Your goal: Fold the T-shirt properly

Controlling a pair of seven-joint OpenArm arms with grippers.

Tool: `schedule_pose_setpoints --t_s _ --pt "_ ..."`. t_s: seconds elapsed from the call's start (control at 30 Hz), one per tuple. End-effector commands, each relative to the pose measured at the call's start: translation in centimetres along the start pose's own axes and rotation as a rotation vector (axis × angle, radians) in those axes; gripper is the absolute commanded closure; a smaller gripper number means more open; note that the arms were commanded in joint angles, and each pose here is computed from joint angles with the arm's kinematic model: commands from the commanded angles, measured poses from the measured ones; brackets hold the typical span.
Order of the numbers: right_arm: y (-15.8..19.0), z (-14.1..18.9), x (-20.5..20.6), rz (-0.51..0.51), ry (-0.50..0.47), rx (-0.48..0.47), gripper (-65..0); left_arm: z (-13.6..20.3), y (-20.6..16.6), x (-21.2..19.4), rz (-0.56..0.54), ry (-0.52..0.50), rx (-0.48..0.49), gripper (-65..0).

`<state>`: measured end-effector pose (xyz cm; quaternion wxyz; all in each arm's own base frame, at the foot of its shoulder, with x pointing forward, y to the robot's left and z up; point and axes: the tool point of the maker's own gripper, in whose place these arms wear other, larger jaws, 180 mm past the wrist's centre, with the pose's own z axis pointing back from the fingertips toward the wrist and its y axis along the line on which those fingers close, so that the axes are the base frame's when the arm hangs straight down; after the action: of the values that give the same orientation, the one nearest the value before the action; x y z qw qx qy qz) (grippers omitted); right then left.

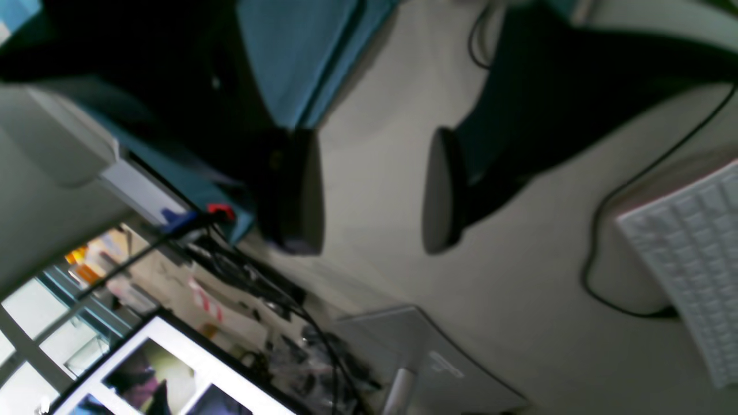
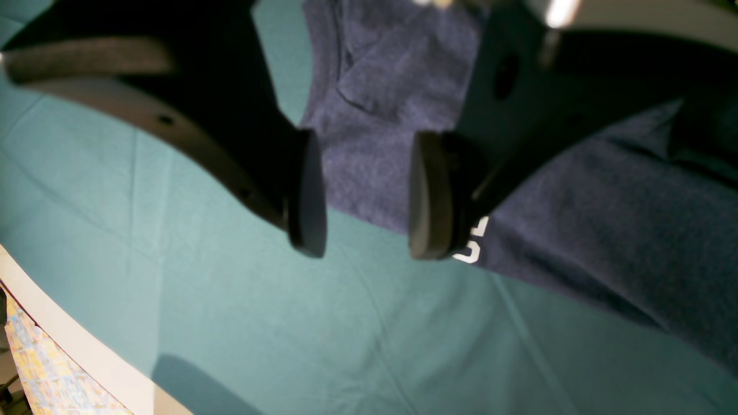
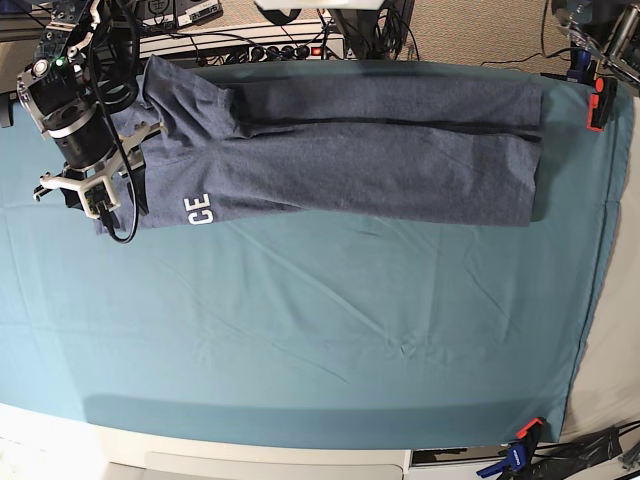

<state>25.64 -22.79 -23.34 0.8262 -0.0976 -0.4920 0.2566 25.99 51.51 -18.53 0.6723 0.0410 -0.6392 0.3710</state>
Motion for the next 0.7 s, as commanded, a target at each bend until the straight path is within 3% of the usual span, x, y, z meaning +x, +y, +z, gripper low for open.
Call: schedule_pose_setpoints --t_s 0.0,0.37,0.53,0.67 --pt "-0.4 0.2 1.0 0.012 -0.039 -0.014 -24.8 0.3 -0.3 3.1 -0.011 -0.091 -0.014 -27.9" --pt "-0.6 0.2 1.1 0.004 -0.042 -0.020 -24.9 2.5 3.4 6.2 -0.032 -0.138 0.074 -27.9" --pt "-0.6 0.2 1.0 0.000 -0.041 -0.023 -24.9 3.6 4.0 3.2 -0.096 0.000 0.025 -27.9" --pt "-0.6 0.2 1.0 0.000 -0.040 -0.023 -24.9 5.5 3.7 0.0 -0.130 0.144 -0.085 -27.9"
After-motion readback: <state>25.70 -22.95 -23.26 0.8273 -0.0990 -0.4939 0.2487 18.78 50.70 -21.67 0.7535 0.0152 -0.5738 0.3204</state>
